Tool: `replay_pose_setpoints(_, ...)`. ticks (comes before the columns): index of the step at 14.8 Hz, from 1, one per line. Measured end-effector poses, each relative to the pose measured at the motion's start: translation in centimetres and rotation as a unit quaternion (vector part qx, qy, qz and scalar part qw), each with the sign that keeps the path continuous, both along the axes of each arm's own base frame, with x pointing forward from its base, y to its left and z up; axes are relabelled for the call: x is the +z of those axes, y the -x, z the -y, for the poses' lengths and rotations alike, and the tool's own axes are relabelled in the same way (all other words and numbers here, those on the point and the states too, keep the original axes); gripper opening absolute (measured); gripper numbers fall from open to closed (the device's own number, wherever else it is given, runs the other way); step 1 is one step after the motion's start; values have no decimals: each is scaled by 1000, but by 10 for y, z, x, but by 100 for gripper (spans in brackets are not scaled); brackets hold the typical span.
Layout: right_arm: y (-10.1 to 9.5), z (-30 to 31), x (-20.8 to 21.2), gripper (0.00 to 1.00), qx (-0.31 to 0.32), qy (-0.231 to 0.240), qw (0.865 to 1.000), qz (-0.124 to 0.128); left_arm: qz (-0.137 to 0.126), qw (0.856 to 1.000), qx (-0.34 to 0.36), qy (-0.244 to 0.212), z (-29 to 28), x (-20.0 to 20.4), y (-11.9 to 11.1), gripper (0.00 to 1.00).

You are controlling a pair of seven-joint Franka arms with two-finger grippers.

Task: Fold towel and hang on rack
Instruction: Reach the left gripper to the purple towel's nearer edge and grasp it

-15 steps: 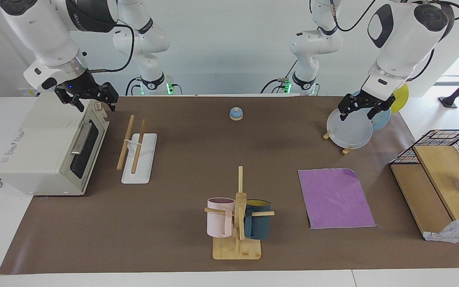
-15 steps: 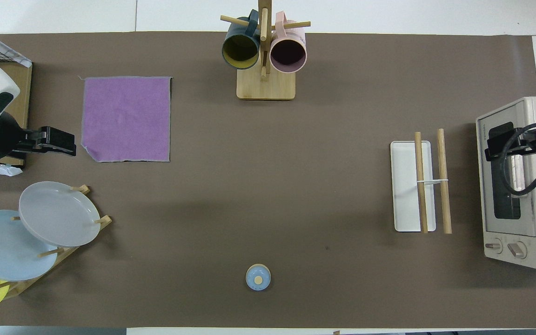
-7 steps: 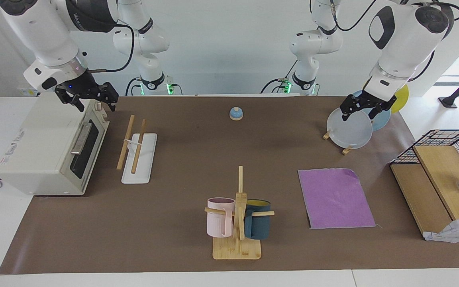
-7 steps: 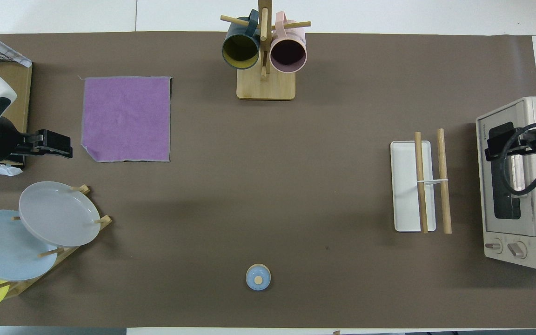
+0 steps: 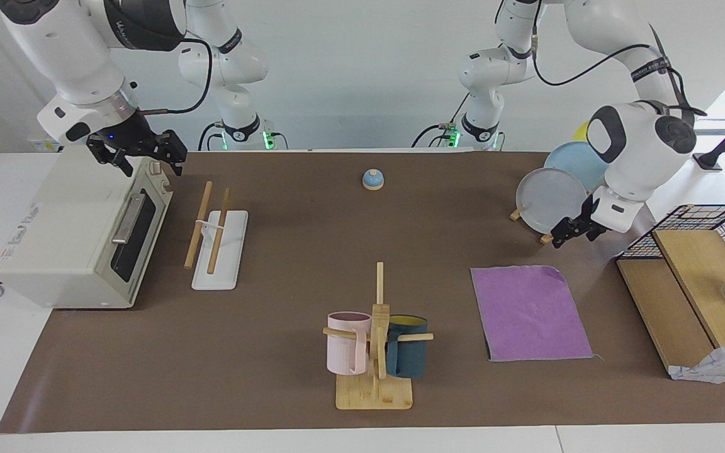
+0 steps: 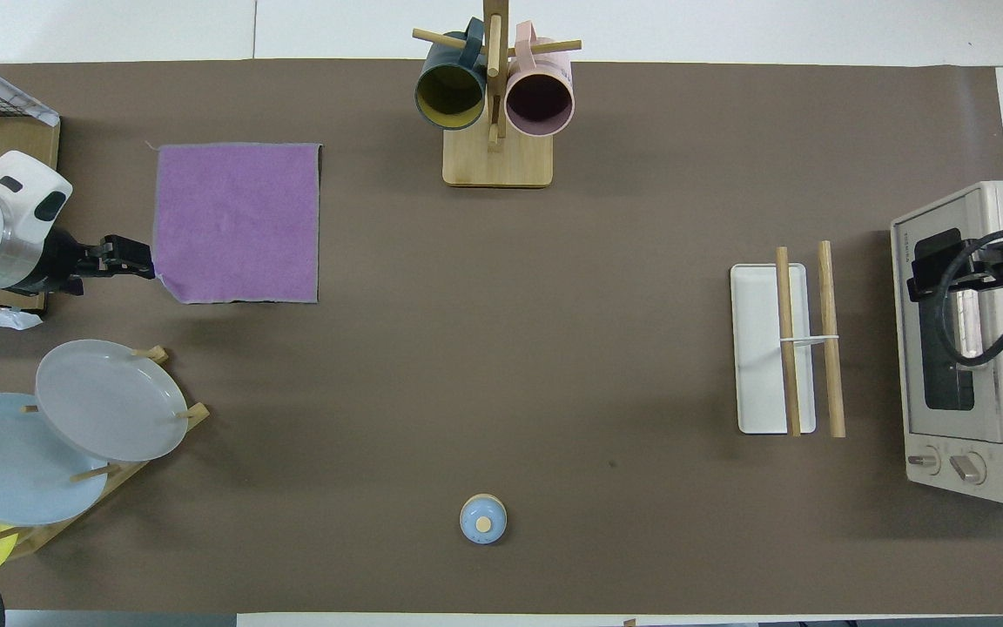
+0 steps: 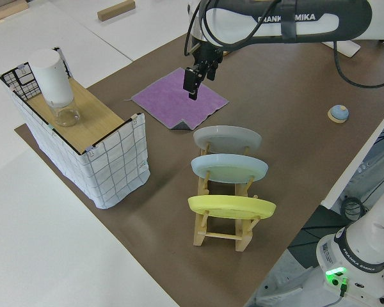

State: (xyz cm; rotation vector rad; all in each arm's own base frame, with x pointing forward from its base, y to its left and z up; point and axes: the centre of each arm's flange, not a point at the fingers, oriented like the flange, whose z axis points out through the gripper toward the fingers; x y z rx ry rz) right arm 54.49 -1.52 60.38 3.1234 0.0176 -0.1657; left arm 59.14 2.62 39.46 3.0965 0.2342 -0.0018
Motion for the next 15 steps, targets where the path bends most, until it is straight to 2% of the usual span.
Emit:
replay_pose_setpoints(3, 0, 0, 0, 100, 0, 0, 1000, 0, 5, 999, 42, 3, -11, -36, -6, 97)
replay_pose_setpoints(6, 0, 0, 0, 100, 0, 0, 1000, 0, 9, 995, 99, 7, -3, -51, -11, 95)
replay_pose_setpoints(8, 0, 0, 0, 100, 0, 0, 1000, 0, 13, 994, 111, 10, 5, -65, -15, 93)
replay_pose_setpoints(9, 0, 0, 0, 100, 0, 0, 1000, 0, 13, 993, 114, 11, 7, -71, -16, 87)
replay_pose_setpoints(10, 0, 0, 0, 100, 0, 0, 1000, 0, 12, 993, 116, 11, 7, -75, -17, 87)
replay_pose_setpoints(11, 0, 0, 0, 100, 0, 0, 1000, 0, 12, 993, 118, 11, 6, -76, -17, 82)
replay_pose_setpoints(12, 0, 0, 0, 100, 0, 0, 1000, 0, 12, 993, 120, 11, 5, -77, -17, 70)
replay_pose_setpoints(15, 0, 0, 0, 100, 0, 0, 1000, 0, 12, 991, 134, 11, 3, -77, -17, 63)
